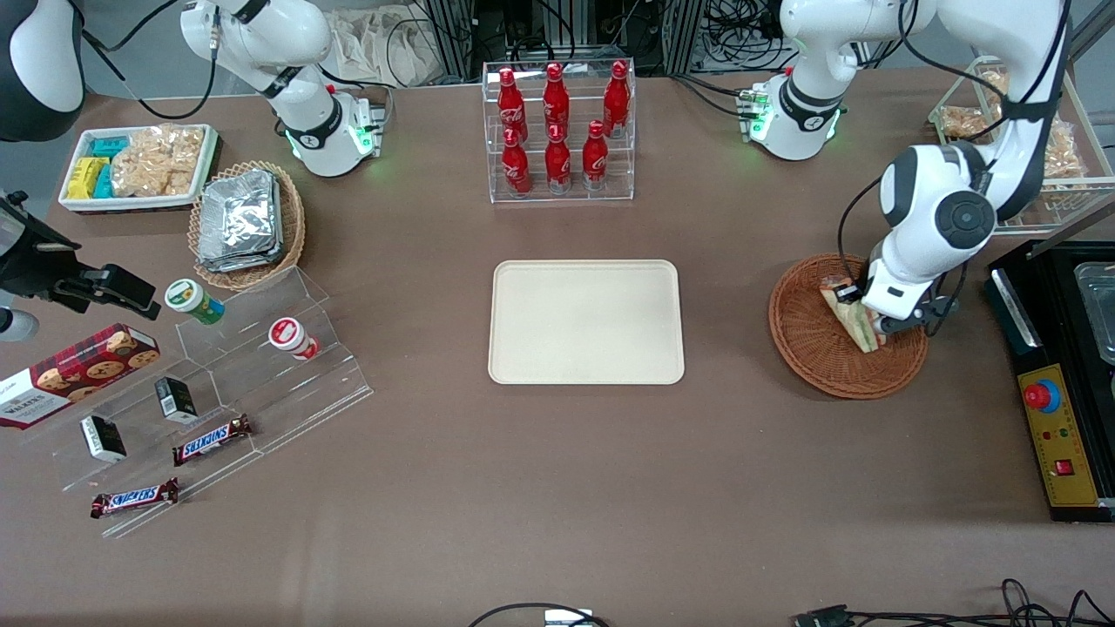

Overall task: Place sandwich from basket to tray
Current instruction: 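Close the left gripper on the sandwich and lift it from the basket, then carry the held sandwich with the left gripper over the white tray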

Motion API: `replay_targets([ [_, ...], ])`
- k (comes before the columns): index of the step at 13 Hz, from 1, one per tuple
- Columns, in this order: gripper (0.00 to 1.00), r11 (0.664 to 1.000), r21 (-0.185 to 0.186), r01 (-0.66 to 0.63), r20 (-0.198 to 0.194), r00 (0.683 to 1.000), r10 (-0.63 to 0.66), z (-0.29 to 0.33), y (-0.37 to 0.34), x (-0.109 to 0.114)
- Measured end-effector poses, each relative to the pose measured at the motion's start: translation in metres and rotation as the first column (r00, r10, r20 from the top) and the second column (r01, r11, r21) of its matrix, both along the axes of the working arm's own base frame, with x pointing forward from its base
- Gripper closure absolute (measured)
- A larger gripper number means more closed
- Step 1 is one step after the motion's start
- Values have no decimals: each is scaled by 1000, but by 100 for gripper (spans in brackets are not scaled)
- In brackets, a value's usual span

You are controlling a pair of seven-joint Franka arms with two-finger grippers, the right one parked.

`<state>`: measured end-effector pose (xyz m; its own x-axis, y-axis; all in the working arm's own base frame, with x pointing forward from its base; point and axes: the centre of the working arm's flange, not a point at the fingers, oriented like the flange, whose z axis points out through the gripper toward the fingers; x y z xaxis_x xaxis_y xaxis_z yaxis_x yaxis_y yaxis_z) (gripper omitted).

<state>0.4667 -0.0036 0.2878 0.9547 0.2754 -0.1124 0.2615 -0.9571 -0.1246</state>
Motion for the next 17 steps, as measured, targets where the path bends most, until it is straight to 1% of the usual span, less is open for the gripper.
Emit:
replay_targets([
  [3,84,998,4,60,-42,997,-59,64,9,6],
  [5,84,998,6,60,-78,995,-60,124,19,20],
  [7,84,998,8,66,-97,993,-65,194,20,33],
  [8,84,997,8,74,-97,993,-72,226,18,37],
  [9,84,996,0,91,-92,992,-90,255,16,40],
  [11,84,990,-34,138,-70,988,-140,301,13,49],
  [12,84,988,-41,150,-61,986,-152,314,13,54],
  [14,84,984,-51,173,-58,983,-176,323,6,69],
  [15,84,979,-53,199,-61,978,-202,322,-9,75],
  [17,84,974,-49,220,-62,973,-223,315,-69,84],
])
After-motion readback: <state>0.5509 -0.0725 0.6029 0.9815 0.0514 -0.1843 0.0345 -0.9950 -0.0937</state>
